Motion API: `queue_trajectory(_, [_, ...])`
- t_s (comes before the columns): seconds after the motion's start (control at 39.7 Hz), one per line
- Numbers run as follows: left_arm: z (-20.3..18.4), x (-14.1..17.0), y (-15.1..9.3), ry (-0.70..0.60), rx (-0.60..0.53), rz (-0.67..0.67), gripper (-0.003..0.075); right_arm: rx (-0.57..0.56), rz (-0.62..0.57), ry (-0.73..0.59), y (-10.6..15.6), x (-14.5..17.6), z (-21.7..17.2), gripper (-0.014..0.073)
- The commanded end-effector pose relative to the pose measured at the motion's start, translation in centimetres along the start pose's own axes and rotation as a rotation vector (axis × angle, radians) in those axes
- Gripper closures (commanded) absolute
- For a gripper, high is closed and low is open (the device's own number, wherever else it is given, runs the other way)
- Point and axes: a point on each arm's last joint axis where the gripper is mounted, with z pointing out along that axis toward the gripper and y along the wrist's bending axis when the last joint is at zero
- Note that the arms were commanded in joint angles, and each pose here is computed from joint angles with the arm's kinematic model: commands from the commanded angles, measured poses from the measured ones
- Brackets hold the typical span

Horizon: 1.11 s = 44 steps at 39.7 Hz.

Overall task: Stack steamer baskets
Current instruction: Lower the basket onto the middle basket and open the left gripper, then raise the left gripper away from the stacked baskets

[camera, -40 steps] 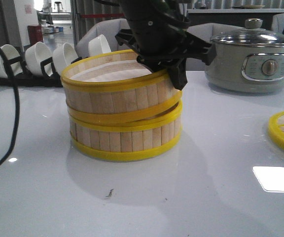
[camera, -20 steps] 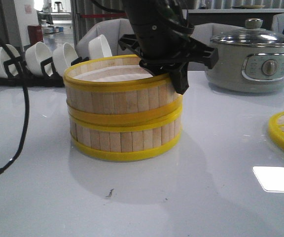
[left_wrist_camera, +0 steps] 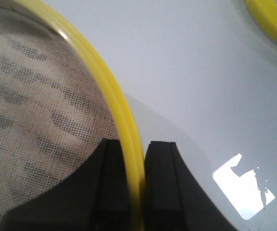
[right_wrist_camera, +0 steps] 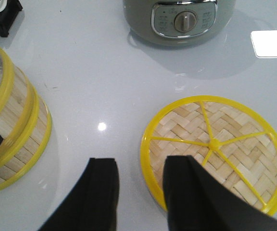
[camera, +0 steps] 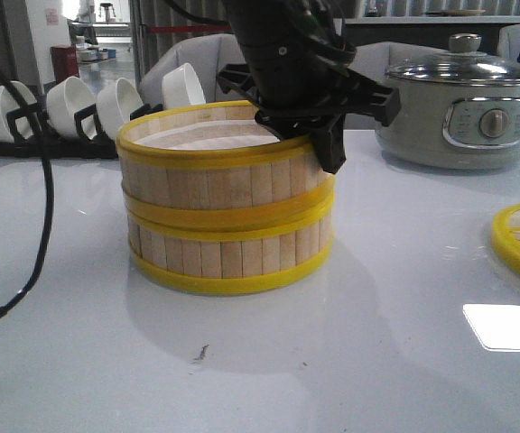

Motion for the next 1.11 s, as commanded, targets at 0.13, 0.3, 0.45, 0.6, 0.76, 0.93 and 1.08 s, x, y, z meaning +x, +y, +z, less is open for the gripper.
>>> queue_trajectory(0.13, [-4.0, -2.6, -0.5, -0.179, 0.026, -0.001, 0.0486, -0.009, 0.001, -0.116, 0.2, -1.8, -0.8, 0.0243])
queue_trajectory(0.3, [-4.0, -2.6, -0.5, -0.181, 0.026, -0.001, 0.0353, -0.009, 0.001, -0.111, 0.2, -1.7, -0.8, 0.0243])
queue_trajectory(0.45, [-4.1, -2.7, -0.5, -0.184, 0.025, 0.0, 0.0351, -0.009, 0.001, -0.111, 0.2, -1.7, -0.8, 0.0243])
queue_trajectory(0.6, [-4.8, -3.4, -0.3, -0.211, 0.008, 0.014, 0.0351, -0.009, 0.001, -0.11, 0.2, -1.7, -0.8, 0.0243])
queue_trajectory(0.76, [-6.8, -5.0, -0.2, -0.256, 0.001, 0.017, 0.0351, -0.009, 0.001, -0.109, 0.2, -1.7, -0.8, 0.0243])
queue_trajectory(0.93, [-9.9, -6.9, -0.1, -0.325, -0.019, 0.028, 0.0407, -0.009, 0.001, -0.109, 0.2, -1.7, -0.8, 0.0243])
queue_trajectory(1.08, [-12.8, -7.9, 1.5, -0.385, -0.048, 0.004, 0.064, -0.009, 0.001, -0.109, 0.2, -1.7, -0.8, 0.0243])
